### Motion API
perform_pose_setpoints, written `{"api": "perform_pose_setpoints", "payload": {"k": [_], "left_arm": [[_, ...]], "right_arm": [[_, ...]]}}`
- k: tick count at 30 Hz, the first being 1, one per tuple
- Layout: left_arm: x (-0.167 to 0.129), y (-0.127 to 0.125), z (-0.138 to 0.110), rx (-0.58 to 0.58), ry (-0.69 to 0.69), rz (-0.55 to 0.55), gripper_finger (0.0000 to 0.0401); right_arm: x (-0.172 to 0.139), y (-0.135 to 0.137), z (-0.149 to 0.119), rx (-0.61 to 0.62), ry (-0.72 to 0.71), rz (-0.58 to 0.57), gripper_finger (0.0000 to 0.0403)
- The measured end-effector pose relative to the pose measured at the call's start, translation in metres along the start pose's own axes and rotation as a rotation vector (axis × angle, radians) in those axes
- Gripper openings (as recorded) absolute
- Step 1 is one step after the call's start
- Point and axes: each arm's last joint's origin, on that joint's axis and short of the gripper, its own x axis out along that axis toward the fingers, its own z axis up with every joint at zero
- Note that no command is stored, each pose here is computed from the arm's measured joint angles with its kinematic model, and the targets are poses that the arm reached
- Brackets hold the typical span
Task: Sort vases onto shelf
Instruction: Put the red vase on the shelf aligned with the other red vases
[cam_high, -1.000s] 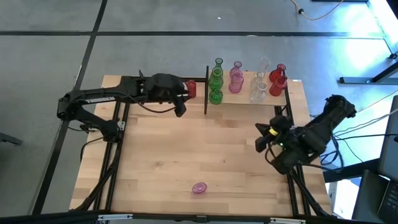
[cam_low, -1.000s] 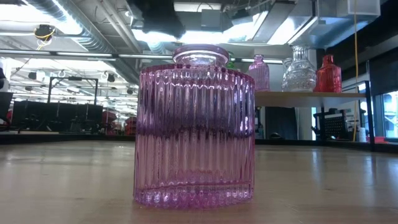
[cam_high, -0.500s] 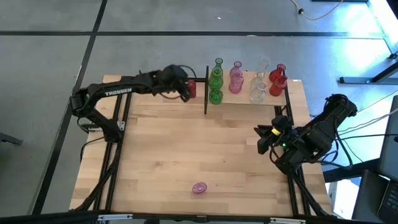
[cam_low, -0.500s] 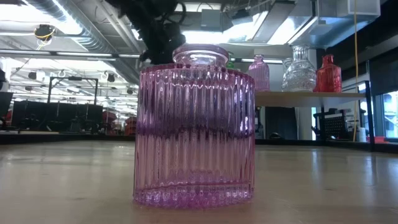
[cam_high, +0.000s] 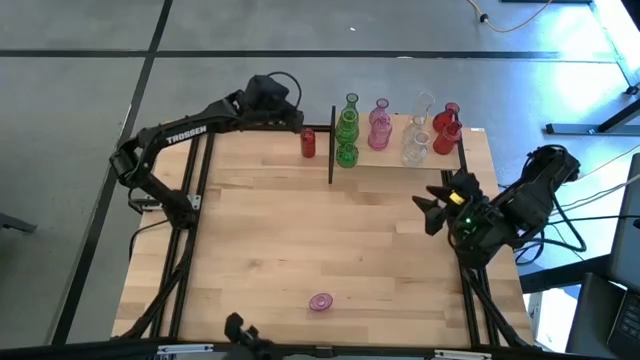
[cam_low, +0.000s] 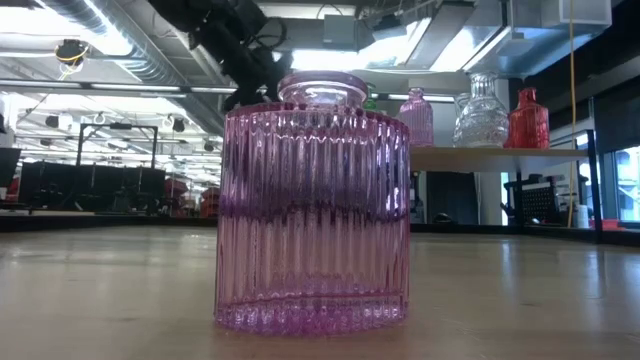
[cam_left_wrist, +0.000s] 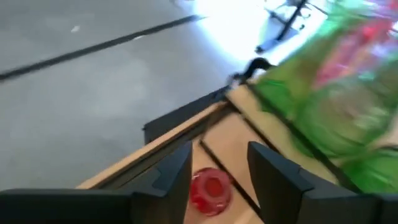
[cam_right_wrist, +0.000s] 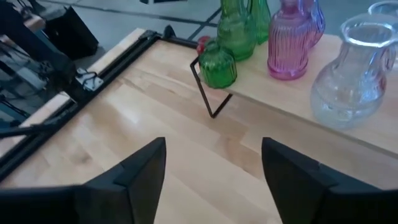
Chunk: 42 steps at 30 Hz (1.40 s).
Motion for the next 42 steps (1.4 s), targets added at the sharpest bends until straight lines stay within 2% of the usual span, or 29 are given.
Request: {"api": "perform_pose_setpoints", "payload": {"k": [3,7,10,14,17,28,39,42], "left_arm": [[0.007,0.016,-0.001,-0.104,0.034,0.031,0.017],[0.026,0.031,-0.006,-0.241,0.123,-0.06,0.0189],[0.044,0.034,-0.016,-0.286,0.204,-0.123,0.0194],[0.053,0.037,-0.024,-0.324,0.251,-0.09,0.0196],[0.057,0.035,-0.028,-0.316,0.263,-0.047,0.0196],[0.066,0.02,-0.039,-0.259,0.274,-0.001,0.018],[0.073,0.012,-0.044,-0.217,0.267,0.005,0.0131],[0.081,0.012,-0.047,-0.232,0.278,-0.027,0.0123]], "right_arm": [[-0.001,-0.002,0.003,0.016,-0.018,0.008,0.0247],[-0.001,-0.002,0.003,0.046,-0.026,0.013,0.0247],[-0.001,-0.001,0.003,0.056,-0.034,0.017,0.0247],[-0.001,0.001,0.003,0.079,-0.033,0.031,0.0247],[-0.002,0.003,0.003,0.102,-0.031,0.047,0.0247],[-0.001,0.005,0.003,0.111,-0.029,0.057,0.0247],[-0.001,0.004,0.003,0.103,-0.033,0.053,0.0247],[-0.001,0.004,0.003,0.102,-0.044,0.053,0.0247]]}}
